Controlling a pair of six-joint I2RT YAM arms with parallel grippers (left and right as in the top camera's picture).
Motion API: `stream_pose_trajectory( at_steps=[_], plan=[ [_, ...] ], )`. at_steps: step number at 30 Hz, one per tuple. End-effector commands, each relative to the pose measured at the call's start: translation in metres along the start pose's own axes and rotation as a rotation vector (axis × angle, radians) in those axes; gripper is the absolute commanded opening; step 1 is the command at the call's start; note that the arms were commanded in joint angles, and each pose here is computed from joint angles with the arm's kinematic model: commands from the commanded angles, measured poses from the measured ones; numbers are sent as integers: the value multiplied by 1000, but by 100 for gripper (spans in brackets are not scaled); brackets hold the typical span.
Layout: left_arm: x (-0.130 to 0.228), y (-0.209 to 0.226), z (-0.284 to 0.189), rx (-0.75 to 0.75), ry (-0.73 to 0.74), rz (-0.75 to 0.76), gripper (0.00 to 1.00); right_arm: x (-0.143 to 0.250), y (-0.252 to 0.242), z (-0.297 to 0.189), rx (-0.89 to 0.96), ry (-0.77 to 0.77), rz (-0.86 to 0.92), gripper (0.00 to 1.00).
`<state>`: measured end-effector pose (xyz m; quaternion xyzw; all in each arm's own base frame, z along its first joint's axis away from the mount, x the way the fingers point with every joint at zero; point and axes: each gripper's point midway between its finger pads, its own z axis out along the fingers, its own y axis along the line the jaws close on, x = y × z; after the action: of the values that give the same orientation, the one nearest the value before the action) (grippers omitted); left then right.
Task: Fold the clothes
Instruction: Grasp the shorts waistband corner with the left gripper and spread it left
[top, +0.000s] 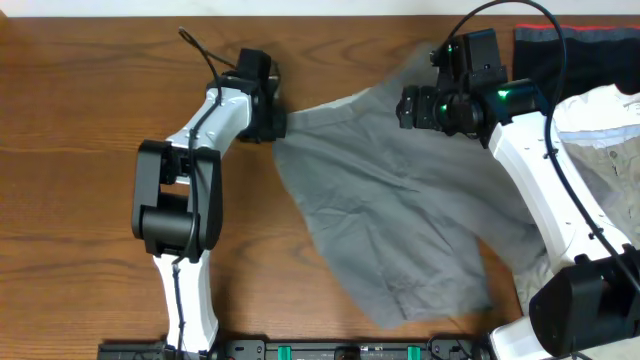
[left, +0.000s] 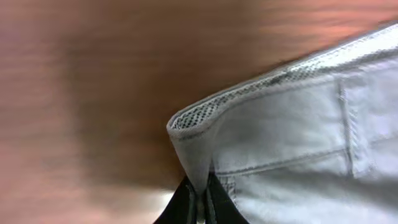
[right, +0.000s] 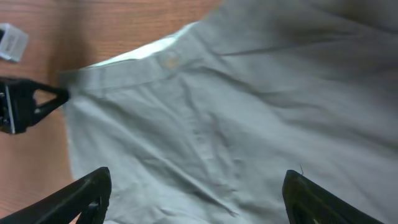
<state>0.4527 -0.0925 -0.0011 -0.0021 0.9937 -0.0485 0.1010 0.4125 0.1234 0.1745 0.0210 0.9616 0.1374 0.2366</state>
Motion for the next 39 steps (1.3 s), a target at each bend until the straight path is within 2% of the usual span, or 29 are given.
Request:
stream_pose_trajectory(
  at_steps=[1, 8, 11, 13, 17, 21, 25, 26, 29, 32, 36, 39],
  plan=[
    [25, 108, -6, -402, 56, -264, 6, -4, -7, -3, 29, -11, -13, 87],
    [88, 204, -33, -532, 236, -662, 6, -1, -12, -1, 53, -4, -11, 87],
    [108, 228, -41, -529, 297, -748, 6, 3, -21, 8, 96, 11, 19, 80],
    [118, 238, -47, -530, 325, -783, 6, 9, -29, 17, 134, 32, 60, 66],
    [121, 247, -63, -500, 323, -785, 6, 28, -40, 50, 166, 106, 121, 27],
    [105, 245, -96, -467, 222, -776, 6, 44, -52, 94, 197, 172, 172, 3],
    [87, 235, -141, -408, 79, -768, 17, 55, -65, 131, 231, 203, 213, 1],
    [82, 232, -153, -385, 40, -757, 25, 55, -68, 137, 238, 200, 215, 1],
    [68, 218, -182, -302, -63, -712, 34, 52, -76, 159, 249, 173, 216, 1],
    [51, 191, -199, -152, -138, -598, 38, 50, -88, 178, 271, 146, 226, 1],
    [32, 140, -204, 77, -176, -363, 44, 57, -105, 208, 292, 144, 283, 1],
    [28, 109, -199, 164, -168, -199, 51, 66, -114, 227, 308, 175, 308, 1]
  ],
)
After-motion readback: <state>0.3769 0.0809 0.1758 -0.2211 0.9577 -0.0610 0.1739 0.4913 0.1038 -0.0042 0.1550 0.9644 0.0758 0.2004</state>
